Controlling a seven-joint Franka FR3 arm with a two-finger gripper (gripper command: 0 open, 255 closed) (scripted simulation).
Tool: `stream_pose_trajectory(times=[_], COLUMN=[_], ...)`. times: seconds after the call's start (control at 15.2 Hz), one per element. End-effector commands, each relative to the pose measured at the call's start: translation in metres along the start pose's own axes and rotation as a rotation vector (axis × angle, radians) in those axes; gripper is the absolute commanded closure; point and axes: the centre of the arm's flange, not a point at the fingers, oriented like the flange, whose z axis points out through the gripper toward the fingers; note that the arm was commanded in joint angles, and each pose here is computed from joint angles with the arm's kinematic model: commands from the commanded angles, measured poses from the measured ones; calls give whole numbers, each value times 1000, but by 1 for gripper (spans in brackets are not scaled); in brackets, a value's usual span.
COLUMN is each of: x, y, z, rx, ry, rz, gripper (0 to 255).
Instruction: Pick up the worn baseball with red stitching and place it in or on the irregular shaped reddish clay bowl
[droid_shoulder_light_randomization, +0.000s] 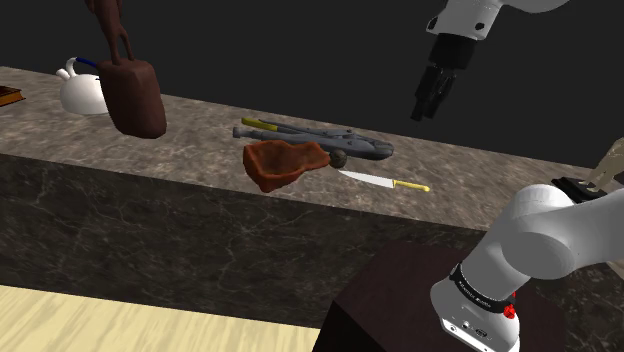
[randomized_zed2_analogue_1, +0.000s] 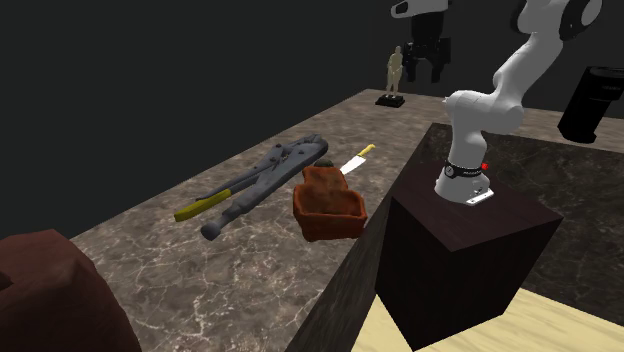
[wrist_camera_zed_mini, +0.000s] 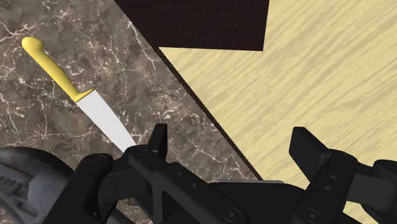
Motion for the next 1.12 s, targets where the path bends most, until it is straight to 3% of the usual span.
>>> stream_pose_trajectory(times=[0.0, 1.06], x=[0, 134], y=[0, 90], z=[0, 128], rx=[0, 24], ry=[0, 67], rz=[0, 37], gripper=[0, 0])
